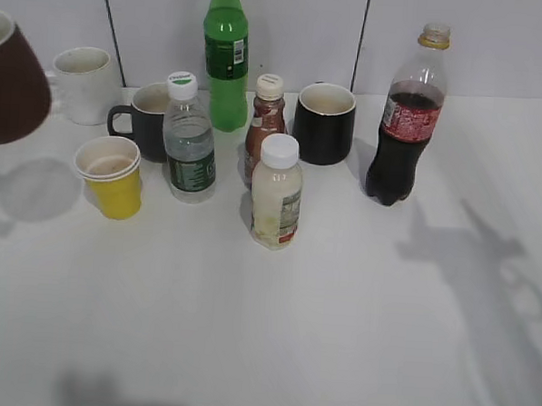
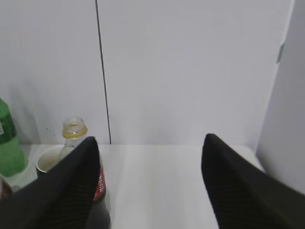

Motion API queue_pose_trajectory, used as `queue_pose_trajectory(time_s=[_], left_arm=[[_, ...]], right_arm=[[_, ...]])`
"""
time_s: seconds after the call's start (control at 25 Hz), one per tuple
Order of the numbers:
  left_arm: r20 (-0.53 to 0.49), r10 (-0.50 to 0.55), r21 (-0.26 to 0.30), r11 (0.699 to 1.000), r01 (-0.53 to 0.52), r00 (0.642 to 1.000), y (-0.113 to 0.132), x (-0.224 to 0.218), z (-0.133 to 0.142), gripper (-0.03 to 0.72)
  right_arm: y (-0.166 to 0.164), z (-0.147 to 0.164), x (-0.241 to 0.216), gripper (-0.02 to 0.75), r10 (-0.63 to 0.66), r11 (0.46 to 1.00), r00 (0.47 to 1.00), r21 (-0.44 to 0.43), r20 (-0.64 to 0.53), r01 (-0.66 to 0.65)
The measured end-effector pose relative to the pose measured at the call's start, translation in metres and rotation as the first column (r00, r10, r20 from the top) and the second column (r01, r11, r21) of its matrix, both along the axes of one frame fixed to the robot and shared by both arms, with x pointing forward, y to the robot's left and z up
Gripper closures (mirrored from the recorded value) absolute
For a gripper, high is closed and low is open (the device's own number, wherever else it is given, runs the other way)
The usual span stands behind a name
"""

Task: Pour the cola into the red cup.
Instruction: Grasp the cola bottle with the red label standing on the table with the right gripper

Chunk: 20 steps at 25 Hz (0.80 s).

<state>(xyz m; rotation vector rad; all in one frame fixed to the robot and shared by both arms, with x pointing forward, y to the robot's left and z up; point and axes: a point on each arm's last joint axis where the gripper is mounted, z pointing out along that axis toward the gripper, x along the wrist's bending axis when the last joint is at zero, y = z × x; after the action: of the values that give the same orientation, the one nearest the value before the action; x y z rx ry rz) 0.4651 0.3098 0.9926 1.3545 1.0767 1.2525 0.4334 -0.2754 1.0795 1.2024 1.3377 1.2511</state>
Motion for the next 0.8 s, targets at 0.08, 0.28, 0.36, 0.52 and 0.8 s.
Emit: queue_pose_trajectory(time_s=[0.08, 0.28, 0.36, 0.52, 0.8], left_arm=[[-0.029, -0.030, 0.014, 0.999, 0.031, 0.999, -0.008, -0.005, 0.003, 0.635], [-0.064, -0.052, 0.036, 0.998, 0.055, 0.997, -0.016, -0.015, 0.012, 0.635], [-0.058, -0.047, 0.041, 0.998, 0.049, 0.997, -0.016, -0.019, 0.017, 0.635], [-0.018, -0.043, 0.047, 0.998, 0.043, 0.999, -0.016, -0.026, 0.027, 0.635], [0.004, -0.052, 0.050, 0.997, 0.051, 0.999, -0.018, -0.030, 0.033, 0.635]], right_arm=[[0.015, -0.012, 0.016, 0.225, 0.057, 0.998, 0.998, -0.014, -0.003, -0.057], [0.053, -0.062, 0.049, 0.225, 0.184, 0.979, 0.975, -0.063, -0.121, -0.193], [0.058, -0.083, 0.057, 0.214, 0.190, 0.976, 0.962, -0.070, -0.194, -0.207], [0.063, -0.120, 0.070, 0.144, 0.181, 0.975, 0.940, -0.073, -0.290, -0.210], [0.068, -0.159, 0.087, 0.107, 0.175, 0.980, 0.959, -0.049, -0.223, -0.191]])
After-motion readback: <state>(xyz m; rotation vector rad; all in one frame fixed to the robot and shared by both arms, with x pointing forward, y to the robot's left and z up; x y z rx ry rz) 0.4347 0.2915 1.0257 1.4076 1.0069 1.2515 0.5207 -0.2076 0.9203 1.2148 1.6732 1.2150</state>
